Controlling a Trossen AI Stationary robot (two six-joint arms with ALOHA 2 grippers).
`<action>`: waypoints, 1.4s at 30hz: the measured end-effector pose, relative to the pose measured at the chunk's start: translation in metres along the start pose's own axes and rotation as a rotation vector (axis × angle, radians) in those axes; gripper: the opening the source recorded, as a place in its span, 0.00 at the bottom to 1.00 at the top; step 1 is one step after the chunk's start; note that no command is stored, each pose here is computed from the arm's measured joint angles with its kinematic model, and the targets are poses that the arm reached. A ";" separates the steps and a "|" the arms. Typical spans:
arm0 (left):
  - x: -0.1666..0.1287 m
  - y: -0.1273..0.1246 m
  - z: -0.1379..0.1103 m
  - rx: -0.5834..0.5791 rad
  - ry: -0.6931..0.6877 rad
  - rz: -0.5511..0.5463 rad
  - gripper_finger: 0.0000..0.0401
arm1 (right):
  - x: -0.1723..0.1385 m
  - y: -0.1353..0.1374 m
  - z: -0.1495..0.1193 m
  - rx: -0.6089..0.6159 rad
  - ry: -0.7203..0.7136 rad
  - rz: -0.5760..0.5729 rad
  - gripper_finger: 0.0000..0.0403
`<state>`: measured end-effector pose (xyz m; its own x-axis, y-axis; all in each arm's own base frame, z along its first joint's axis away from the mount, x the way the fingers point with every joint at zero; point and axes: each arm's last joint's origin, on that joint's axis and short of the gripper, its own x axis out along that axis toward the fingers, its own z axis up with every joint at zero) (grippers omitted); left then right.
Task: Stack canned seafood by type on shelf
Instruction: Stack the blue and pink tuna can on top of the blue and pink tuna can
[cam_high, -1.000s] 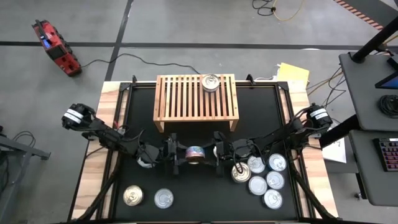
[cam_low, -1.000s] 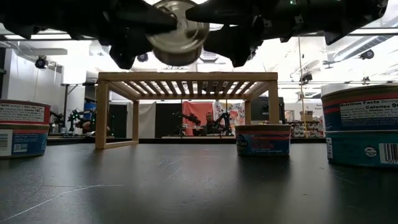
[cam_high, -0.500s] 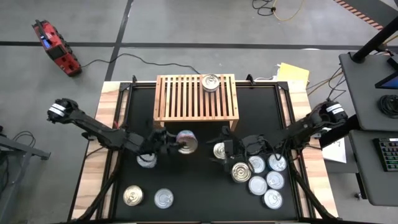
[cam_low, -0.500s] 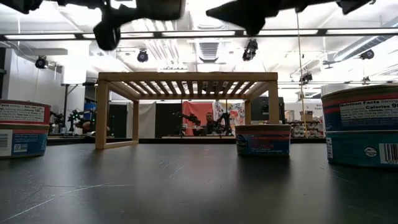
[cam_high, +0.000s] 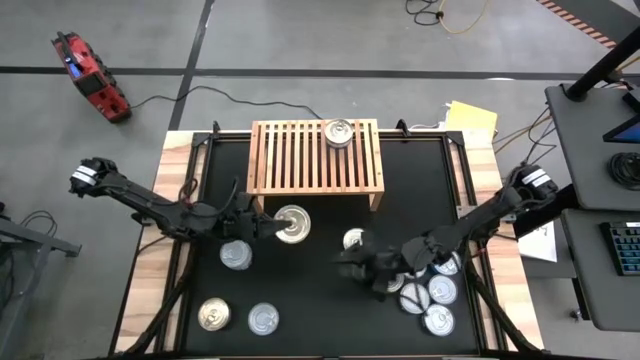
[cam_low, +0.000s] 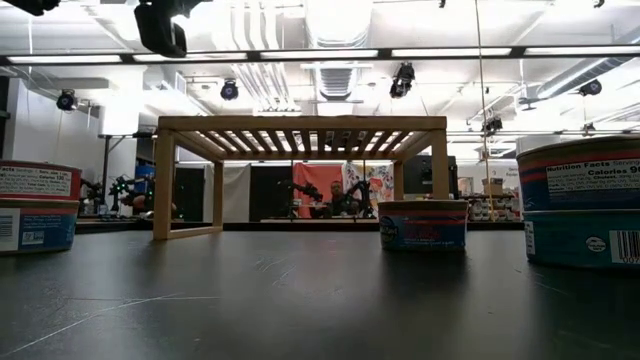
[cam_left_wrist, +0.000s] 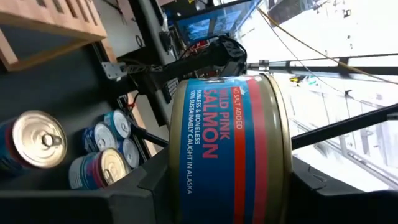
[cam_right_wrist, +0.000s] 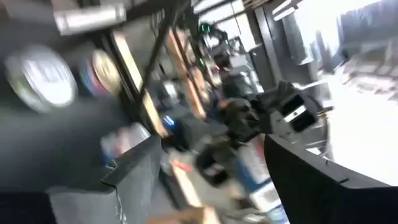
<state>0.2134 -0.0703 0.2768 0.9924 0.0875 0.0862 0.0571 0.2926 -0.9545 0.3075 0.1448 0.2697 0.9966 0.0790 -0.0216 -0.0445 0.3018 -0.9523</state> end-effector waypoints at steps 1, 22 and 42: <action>0.000 0.000 0.000 -0.012 0.001 0.000 0.42 | 0.005 -0.001 0.001 -0.055 0.032 -0.013 0.70; -0.001 0.004 -0.006 -0.056 0.085 0.026 0.42 | 0.075 -0.013 -0.008 -0.398 0.391 -0.062 0.69; -0.001 0.003 -0.007 0.121 0.112 0.007 0.69 | 0.078 -0.014 -0.019 -0.419 0.396 -0.038 0.45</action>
<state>0.2133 -0.0761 0.2717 0.9991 -0.0145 0.0406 0.0430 0.4052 -0.9132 0.3874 0.1288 0.2756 0.9504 -0.3104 -0.0203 -0.0575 -0.1112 -0.9921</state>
